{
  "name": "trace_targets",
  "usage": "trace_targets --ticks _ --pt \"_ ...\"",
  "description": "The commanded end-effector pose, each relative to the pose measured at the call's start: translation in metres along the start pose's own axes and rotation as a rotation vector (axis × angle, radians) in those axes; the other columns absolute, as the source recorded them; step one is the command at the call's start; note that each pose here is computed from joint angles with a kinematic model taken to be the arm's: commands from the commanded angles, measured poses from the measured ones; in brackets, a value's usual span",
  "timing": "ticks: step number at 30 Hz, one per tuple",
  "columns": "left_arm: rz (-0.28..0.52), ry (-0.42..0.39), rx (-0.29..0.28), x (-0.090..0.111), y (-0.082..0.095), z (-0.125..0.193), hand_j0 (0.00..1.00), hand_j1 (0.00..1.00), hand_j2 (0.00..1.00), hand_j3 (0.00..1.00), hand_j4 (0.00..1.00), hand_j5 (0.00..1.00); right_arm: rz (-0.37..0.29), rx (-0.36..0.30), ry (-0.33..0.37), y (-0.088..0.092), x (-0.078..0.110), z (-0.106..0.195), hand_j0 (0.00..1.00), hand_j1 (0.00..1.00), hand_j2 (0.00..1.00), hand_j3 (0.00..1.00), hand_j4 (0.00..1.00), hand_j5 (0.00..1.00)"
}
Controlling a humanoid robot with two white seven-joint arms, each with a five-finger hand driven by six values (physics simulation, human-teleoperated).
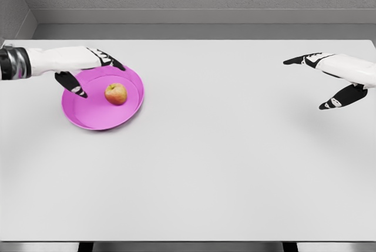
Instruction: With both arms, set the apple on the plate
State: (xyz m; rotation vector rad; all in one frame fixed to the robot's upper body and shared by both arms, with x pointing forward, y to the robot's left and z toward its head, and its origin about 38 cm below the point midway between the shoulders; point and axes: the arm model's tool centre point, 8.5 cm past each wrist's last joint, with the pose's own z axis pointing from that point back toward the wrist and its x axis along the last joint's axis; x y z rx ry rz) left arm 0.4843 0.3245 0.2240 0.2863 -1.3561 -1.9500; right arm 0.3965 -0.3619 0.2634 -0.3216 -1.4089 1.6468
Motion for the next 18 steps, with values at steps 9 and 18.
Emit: trace_targets --ticks 9,18 --pt "0.187 0.107 0.148 -0.042 -0.007 0.061 1.0 1.0 1.0 1.0 1.0 1.0 -0.009 -0.002 0.004 0.0 -0.002 0.0 1.0 1.0 1.0 1.0 1.0 1.0" --pt "0.19 0.117 0.133 -0.044 -0.013 0.06 1.0 1.0 1.0 1.0 1.0 1.0 -0.009 -0.002 0.004 0.0 -0.002 0.0 1.0 1.0 1.0 1.0 1.0 1.0"
